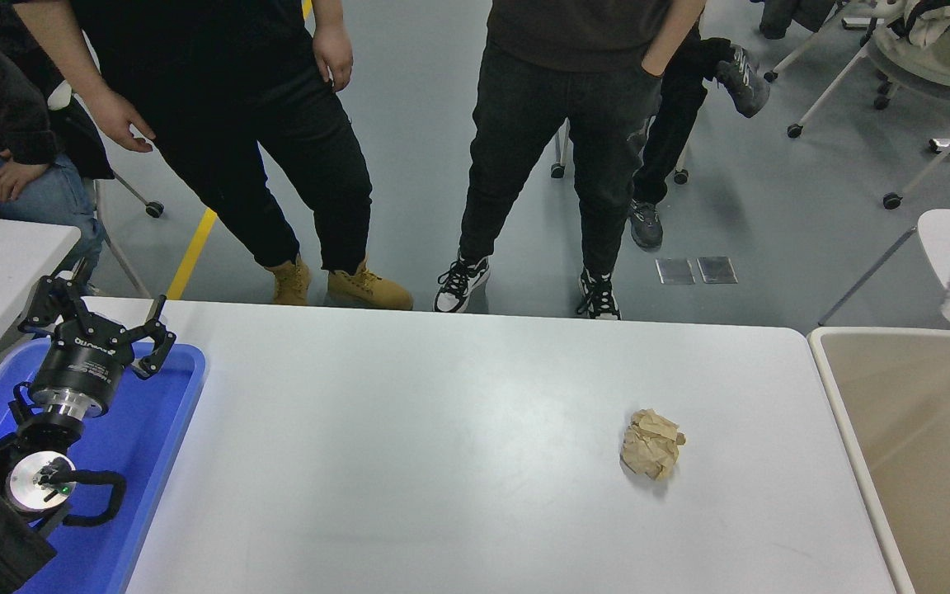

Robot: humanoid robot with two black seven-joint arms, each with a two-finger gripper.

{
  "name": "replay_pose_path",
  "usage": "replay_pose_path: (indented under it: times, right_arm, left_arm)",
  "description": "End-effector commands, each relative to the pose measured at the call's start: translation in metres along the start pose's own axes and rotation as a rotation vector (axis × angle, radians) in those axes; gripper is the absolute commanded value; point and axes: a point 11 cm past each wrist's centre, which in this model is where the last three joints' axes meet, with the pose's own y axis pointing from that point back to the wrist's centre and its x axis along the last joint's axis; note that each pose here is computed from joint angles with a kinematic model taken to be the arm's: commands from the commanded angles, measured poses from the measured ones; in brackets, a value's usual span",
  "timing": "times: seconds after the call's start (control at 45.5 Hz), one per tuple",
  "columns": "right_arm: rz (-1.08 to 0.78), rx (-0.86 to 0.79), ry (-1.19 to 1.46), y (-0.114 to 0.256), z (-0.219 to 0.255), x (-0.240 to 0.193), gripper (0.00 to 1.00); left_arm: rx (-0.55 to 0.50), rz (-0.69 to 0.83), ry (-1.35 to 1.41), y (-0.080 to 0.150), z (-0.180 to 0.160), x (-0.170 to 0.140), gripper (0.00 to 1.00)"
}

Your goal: Clean the table surface

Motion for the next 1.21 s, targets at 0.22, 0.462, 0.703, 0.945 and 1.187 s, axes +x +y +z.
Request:
replay_pose_path:
  times: [0.22, 0.462, 0.703, 0.945, 1.187]
  right_arm:
    - [0.146, -0.205, -0.065, -0.006, 0.053, -0.02, 0.0]
    - [0.123, -0.254, -0.088, -0.02, 0.065, -0.055, 0.0]
    - [0.082, -0.258, -0.103, -0.036, 0.07, -0.098, 0.0]
    - [0.043, -0.281, -0.149, -0.051, 0.077, -0.153, 0.0]
    - [0.031, -0.31, -0.194, -0.058, 0.079, -0.186, 0.0]
  left_arm:
    - [0.0, 0.0, 0.0, 0.0, 0.0, 0.0, 1.0]
    - [0.0, 0.0, 0.0, 0.0, 0.0, 0.0, 1.0]
    - [0.0, 0.0, 0.0, 0.0, 0.0, 0.0, 1.0]
    - [0.0, 0.0, 0.0, 0.0, 0.0, 0.0, 1.0]
    - [0.0, 0.0, 0.0, 0.0, 0.0, 0.0, 1.0]
